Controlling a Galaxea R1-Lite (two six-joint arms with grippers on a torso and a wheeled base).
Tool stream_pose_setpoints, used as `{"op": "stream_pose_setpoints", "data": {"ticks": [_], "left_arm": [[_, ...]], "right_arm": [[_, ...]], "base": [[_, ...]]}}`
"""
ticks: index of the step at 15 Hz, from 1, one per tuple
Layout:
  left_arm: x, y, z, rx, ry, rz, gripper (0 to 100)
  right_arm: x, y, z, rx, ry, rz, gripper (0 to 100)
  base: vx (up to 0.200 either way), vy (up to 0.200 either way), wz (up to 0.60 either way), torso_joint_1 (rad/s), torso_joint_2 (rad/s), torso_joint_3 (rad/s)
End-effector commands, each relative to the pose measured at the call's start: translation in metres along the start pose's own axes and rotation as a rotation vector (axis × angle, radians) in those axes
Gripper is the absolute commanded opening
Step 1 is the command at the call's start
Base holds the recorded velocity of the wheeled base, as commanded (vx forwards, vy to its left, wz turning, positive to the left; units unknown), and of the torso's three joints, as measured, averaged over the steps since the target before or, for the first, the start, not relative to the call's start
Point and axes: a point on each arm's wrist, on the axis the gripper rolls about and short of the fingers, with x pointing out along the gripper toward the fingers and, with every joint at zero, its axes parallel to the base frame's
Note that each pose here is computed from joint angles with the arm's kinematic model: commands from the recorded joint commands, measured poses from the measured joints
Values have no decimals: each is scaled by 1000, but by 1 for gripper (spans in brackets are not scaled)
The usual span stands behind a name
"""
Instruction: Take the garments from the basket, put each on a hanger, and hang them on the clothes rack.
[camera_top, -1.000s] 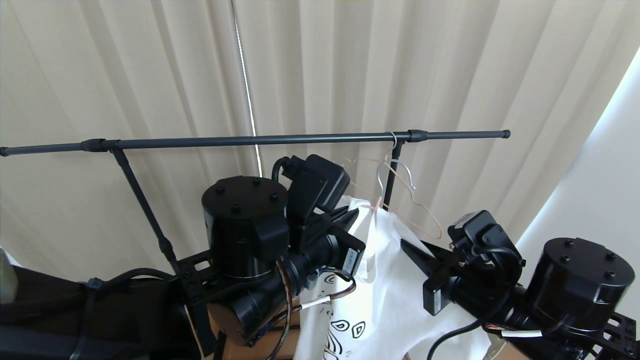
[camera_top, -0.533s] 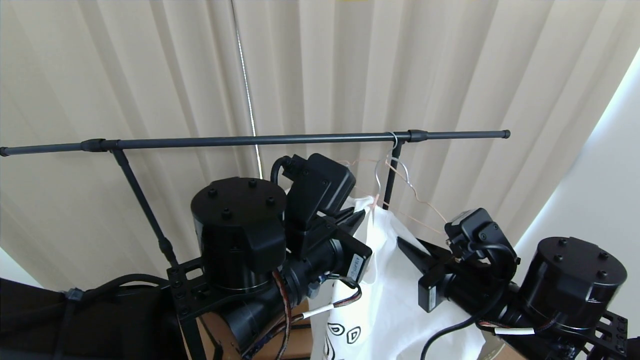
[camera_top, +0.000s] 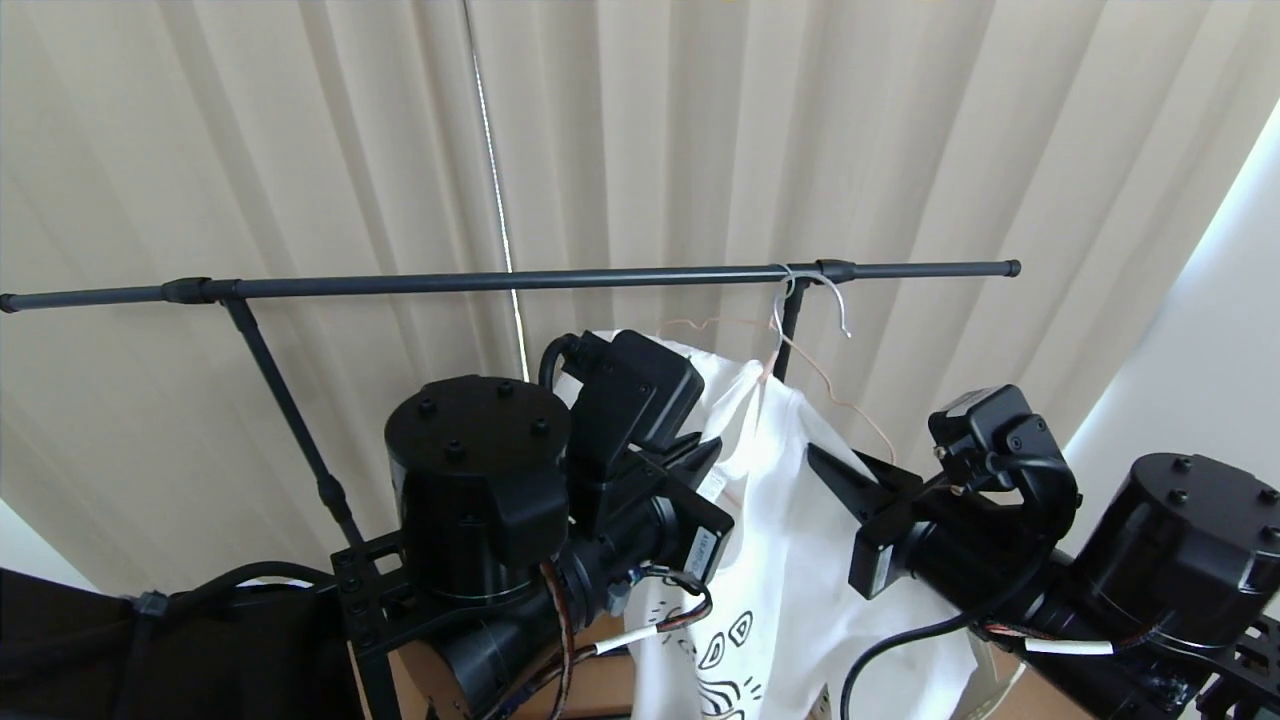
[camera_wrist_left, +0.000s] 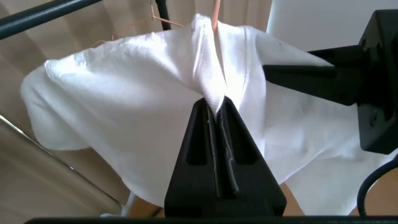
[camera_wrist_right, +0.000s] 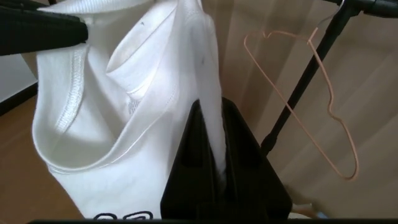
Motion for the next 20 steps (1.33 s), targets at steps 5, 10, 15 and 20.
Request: {"op": "stream_pose_setpoints", "data": {"ticks": [5,10,15,20], "left_arm": [[9,-4,-10,8,30,-6,100],[3,-1,-13,4,25,4,100],[-28,56,-19,-25,-1,119,100],[-38,117,-37,-56,14,7,100]], "right_arm": [[-10,-3,13,10,-52,-2,0],[-13,-3,14,11,-58,7,0],[-24,-22,9,6,-45,72,0],[-48,-54,5,8,-52,258,0]], "base": [[0,0,0,0,0,0],[0,0,0,0,0,0],[0,0,0,0,0,0],[0,0,0,0,0,0]]}}
